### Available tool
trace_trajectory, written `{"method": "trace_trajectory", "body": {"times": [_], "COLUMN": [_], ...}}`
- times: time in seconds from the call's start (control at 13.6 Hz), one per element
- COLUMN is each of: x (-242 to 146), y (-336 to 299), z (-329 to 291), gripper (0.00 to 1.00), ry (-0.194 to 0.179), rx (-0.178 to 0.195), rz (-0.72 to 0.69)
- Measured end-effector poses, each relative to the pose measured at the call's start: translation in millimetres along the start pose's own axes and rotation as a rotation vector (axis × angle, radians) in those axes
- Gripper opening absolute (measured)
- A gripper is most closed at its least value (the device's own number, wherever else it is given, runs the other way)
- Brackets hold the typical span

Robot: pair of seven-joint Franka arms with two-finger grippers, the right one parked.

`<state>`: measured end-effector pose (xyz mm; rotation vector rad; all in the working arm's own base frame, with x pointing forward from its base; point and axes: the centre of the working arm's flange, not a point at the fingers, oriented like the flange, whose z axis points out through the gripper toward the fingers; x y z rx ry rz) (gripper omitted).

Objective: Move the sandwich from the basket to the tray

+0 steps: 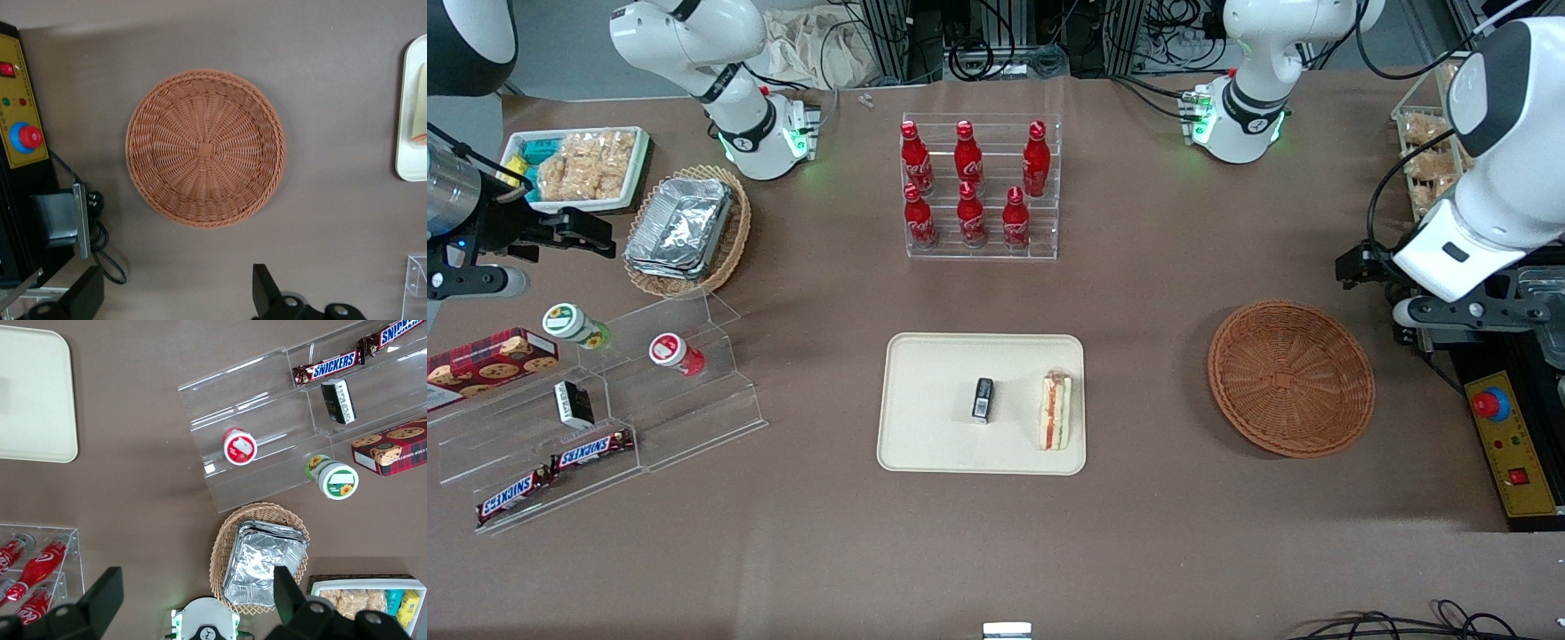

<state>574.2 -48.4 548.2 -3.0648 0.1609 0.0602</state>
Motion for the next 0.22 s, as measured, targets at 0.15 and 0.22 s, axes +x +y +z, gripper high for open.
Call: {"method": "trace_trajectory", "body": {"times": [0.15,0.22], "x": [15.9,21.9], "y": [-1.2,-1.7], "z": [7.5,12.3], "gripper": [1.00,1.00], "ry": [-0.011,-0.017], "rx": [-0.007,-0.010], "rz": [0.013,0.015]}}
